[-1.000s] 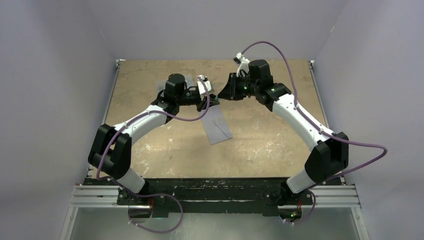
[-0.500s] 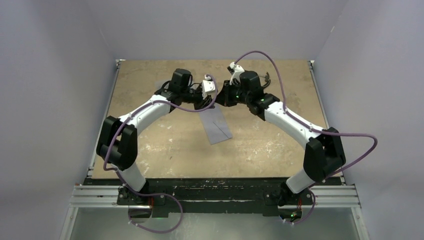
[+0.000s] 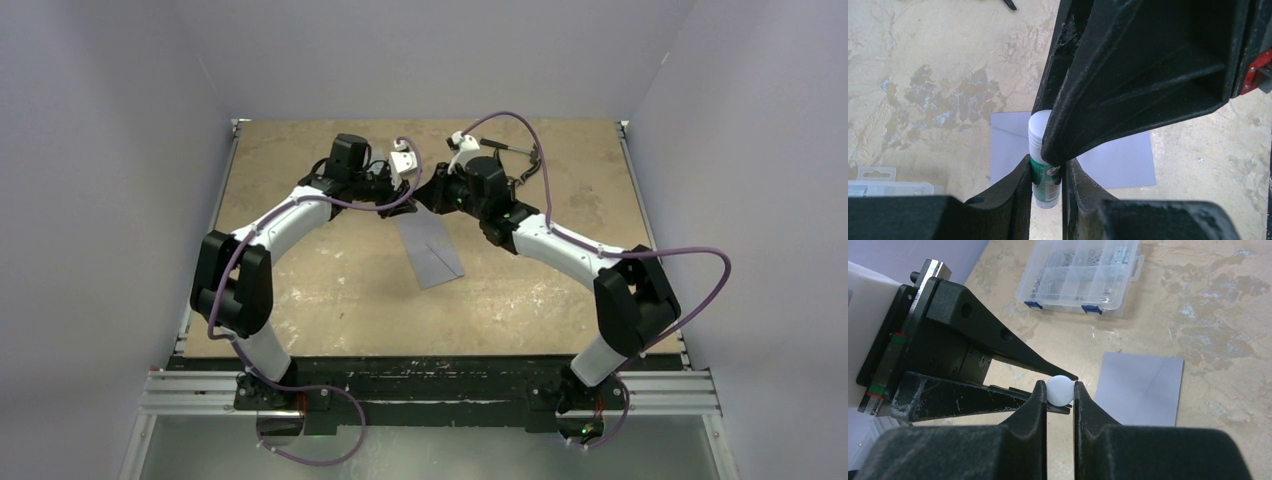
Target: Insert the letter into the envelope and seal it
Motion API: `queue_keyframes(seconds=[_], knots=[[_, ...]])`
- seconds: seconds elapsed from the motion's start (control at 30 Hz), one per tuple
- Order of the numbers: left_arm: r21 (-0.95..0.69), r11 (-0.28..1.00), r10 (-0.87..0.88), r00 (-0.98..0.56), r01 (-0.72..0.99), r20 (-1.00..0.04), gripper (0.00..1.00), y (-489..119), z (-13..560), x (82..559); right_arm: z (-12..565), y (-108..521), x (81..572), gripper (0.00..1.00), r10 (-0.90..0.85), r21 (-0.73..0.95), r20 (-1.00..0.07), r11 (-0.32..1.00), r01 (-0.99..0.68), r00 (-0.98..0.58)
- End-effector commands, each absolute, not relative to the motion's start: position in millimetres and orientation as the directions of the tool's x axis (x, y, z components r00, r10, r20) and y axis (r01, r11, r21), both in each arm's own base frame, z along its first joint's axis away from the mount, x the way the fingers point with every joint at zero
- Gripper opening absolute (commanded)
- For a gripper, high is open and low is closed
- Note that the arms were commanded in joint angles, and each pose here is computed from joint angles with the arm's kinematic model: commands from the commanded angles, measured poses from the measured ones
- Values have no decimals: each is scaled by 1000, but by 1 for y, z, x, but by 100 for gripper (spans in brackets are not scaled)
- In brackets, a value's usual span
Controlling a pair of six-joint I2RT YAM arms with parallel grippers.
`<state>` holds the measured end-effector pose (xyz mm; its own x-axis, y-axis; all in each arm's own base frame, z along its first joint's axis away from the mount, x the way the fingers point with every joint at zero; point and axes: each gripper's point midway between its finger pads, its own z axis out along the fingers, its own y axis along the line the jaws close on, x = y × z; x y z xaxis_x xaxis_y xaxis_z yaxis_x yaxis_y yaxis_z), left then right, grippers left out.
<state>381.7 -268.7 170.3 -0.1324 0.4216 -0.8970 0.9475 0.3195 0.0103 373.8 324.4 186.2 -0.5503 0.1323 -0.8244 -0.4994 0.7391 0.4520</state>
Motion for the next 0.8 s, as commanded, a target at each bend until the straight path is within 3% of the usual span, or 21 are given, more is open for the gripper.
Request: queue_keyframes(seconds=[0.0,0.2,0.3,0.53,0.63,0.77], knots=[[422,299,133,401,856,-906,0,-280,350,405,71,310,276,0,-173,453,-479,791,-411,-861],[306,293,316,210,906,-925,0,-262,270,401,189,323,359,4,15,502,-669,746,-438,-743],[284,307,374,159,908,-914,0,-253,250,399,229,320,383,18,100,546,-708,706,-452,-699],[246,315,428,95,917,-899,0,-246,231,397,304,320,389,76,234,636,-748,523,-568,-622],[230,312,450,70,922,-890,0,-243,222,395,323,313,384,84,278,656,-745,475,-587,-607],[223,331,503,29,917,-864,0,-235,207,397,320,296,384,86,302,644,-751,531,-551,-587]])
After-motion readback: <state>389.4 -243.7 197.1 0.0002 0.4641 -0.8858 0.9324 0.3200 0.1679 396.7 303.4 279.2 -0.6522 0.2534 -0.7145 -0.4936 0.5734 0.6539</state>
